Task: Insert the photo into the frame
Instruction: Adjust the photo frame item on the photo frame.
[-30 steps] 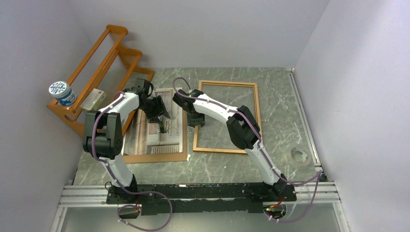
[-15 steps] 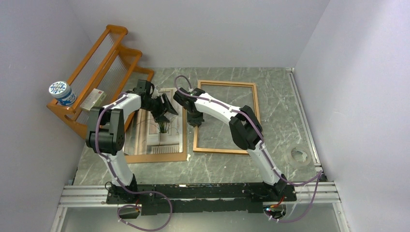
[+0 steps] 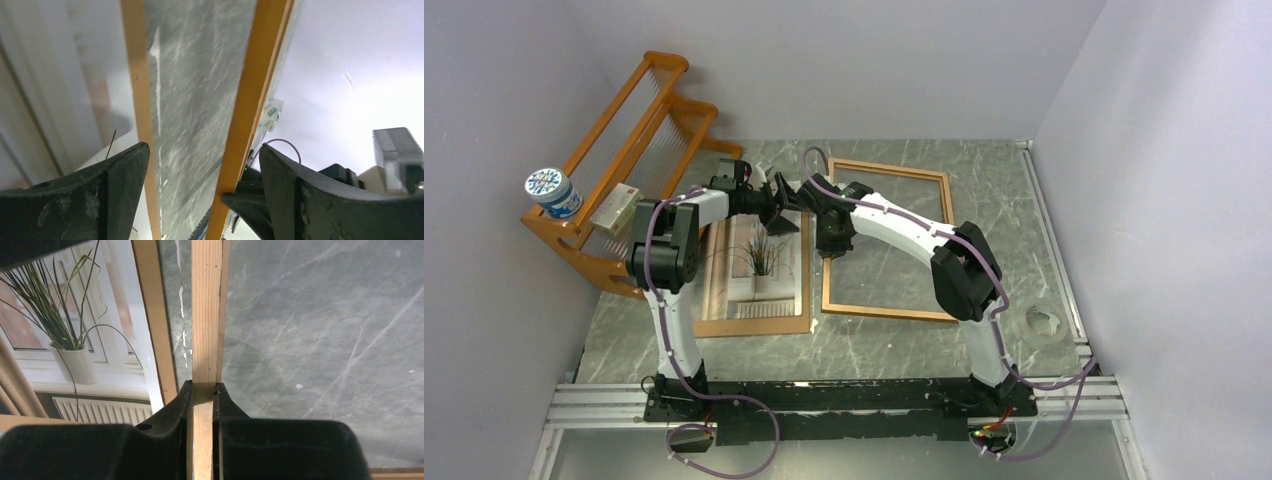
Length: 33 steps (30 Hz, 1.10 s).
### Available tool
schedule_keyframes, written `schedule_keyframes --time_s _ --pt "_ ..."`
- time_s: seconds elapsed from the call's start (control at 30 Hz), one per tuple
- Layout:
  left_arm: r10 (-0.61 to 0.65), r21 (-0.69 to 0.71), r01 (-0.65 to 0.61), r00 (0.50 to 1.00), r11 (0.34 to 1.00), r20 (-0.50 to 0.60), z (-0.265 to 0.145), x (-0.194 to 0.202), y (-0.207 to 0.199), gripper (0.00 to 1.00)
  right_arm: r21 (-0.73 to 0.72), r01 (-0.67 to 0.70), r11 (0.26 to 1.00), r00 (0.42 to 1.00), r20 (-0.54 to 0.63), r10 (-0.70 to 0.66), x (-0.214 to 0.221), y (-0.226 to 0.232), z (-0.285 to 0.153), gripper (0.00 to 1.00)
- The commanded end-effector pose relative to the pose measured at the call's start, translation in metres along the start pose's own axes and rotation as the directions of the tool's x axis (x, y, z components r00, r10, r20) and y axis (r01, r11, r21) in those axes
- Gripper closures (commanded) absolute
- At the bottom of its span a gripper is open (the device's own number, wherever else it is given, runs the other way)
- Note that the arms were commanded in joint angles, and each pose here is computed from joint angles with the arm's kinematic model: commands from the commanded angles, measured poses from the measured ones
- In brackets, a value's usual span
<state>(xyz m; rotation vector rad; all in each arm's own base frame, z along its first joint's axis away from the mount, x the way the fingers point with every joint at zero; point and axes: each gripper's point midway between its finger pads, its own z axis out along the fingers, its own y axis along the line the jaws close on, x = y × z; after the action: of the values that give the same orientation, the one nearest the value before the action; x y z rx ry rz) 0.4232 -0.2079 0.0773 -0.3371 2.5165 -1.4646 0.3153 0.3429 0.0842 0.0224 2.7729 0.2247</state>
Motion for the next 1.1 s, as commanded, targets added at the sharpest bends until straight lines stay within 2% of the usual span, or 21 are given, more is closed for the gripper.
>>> schedule_keyframes --time_s 0.0,0.1,0.27,0.53,0.77,0.87,0.97,1.07 --pt "0.086 0.156 -0.08 0.996 0.985 -0.034 0.011 -0.002 -0.037 0.14 -0.162 0.018 0.987 0.998 0.062 -0.008 -0.015 0.027 -0.022 1.0" --pt "0.11 0.158 -0.1 0.992 0.982 -0.057 0.026 0.005 -0.04 0.13 -0.193 0.034 0.981 0.998 0.064 -0.022 -0.013 0.029 -0.023 1.0" --pt "0.057 0.079 -0.048 0.992 0.996 -0.115 0.051 0.015 -0.028 0.18 -0.237 0.059 0.97 0.995 0.091 -0.039 -0.014 0.033 -0.033 1.0" --pt "0.021 0.126 -0.001 0.987 0.992 -0.161 0.058 0.018 -0.041 0.47 -0.26 0.084 0.962 0.992 0.108 -0.058 -0.013 0.032 -0.039 0.98" --pt "0.017 0.197 0.024 0.979 0.98 -0.202 0.061 0.025 -0.056 0.67 -0.251 0.107 0.962 0.992 0.087 -0.088 -0.008 0.033 -0.035 0.93" --pt "0.016 0.206 0.026 0.979 0.978 -0.202 0.062 0.025 -0.056 0.81 -0.239 0.116 0.964 0.991 0.088 -0.097 -0.008 0.03 -0.036 0.84" --pt "0.029 0.189 0.01 0.979 0.982 -0.201 0.063 0.023 -0.053 0.95 -0.237 0.134 0.962 0.988 0.111 -0.11 -0.01 0.026 -0.042 0.7" --pt "0.038 0.179 -0.001 0.978 0.984 -0.207 0.064 0.022 -0.051 0.98 -0.229 0.146 0.963 0.983 0.14 -0.115 -0.01 0.017 -0.05 0.45"
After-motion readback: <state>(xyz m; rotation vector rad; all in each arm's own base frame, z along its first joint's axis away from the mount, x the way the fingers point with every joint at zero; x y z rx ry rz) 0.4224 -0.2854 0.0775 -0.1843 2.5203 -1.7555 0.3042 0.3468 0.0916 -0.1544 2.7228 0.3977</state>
